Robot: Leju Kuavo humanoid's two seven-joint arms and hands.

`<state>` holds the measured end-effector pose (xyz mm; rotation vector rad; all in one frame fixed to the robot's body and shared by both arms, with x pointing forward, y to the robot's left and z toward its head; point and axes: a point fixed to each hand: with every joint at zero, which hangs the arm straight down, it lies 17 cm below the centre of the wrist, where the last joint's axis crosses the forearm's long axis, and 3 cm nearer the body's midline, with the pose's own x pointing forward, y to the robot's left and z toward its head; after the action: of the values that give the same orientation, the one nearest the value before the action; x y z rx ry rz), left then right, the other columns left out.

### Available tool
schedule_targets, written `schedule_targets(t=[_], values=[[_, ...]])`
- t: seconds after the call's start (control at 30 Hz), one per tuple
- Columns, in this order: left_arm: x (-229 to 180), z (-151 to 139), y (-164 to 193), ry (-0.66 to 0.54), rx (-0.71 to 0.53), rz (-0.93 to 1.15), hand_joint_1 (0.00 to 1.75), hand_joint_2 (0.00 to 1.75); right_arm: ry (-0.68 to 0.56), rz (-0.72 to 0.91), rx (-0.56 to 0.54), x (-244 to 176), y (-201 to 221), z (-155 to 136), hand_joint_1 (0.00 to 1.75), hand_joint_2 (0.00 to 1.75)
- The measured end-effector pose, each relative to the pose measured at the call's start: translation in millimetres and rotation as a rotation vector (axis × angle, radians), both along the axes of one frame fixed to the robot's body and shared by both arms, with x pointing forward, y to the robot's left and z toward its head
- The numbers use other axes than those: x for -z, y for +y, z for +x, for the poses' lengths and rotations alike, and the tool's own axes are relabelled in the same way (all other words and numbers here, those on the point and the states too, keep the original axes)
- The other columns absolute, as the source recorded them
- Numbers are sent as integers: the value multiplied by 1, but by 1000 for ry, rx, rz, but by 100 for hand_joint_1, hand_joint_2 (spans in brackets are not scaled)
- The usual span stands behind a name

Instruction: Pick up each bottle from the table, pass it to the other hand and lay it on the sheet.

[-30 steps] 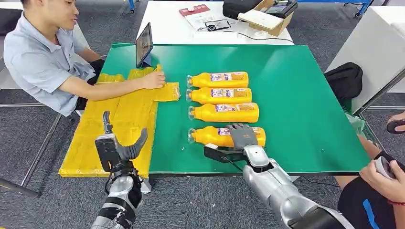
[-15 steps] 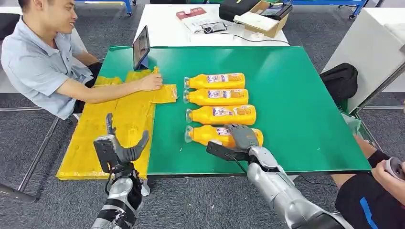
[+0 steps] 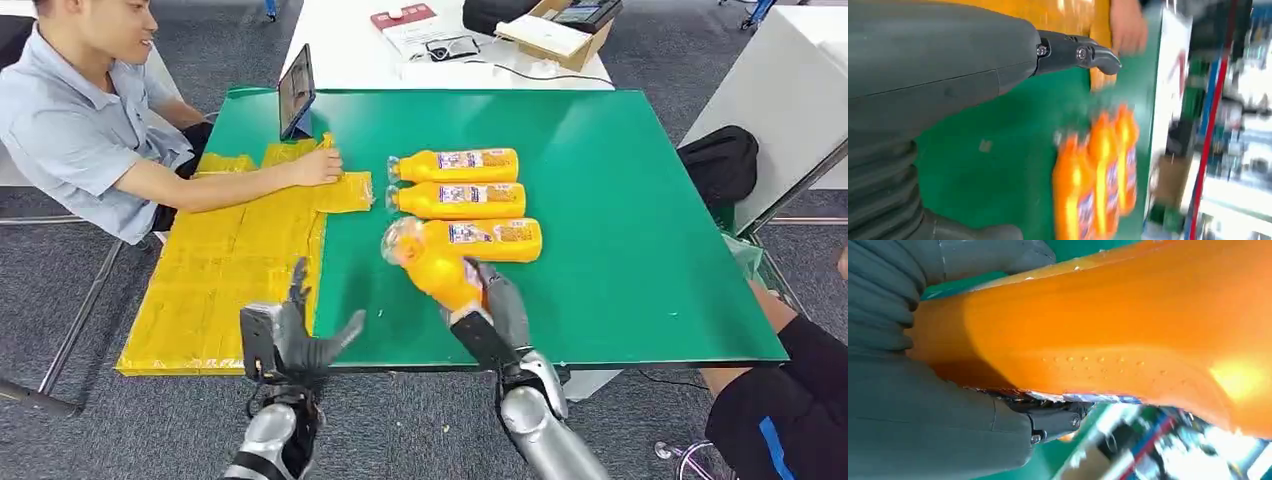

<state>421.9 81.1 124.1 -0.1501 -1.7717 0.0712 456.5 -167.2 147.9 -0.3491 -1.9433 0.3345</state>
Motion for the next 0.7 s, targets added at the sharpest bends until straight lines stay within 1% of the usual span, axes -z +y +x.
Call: schedule_targets(t=[0.1, 0.2, 0.37, 0.53, 0.7], values=[[-1, -13, -25, 18, 106, -57, 0, 175, -32, 27, 4, -14, 0, -1, 175, 175], [-16, -22, -41, 7, 194, -161, 0, 175, -59, 12, -21, -20, 13, -4, 175, 175], [-46, -33, -56, -30, 311, -294, 0, 175, -100, -50, -105, -19, 58, -18, 175, 175], [-65, -40, -59, -78, 344, -330, 0, 175, -110, -107, -139, -11, 89, -28, 175, 175], [-75, -38, -51, -122, 298, -308, 0, 175, -132, -165, -163, -4, 113, -39, 175, 175]])
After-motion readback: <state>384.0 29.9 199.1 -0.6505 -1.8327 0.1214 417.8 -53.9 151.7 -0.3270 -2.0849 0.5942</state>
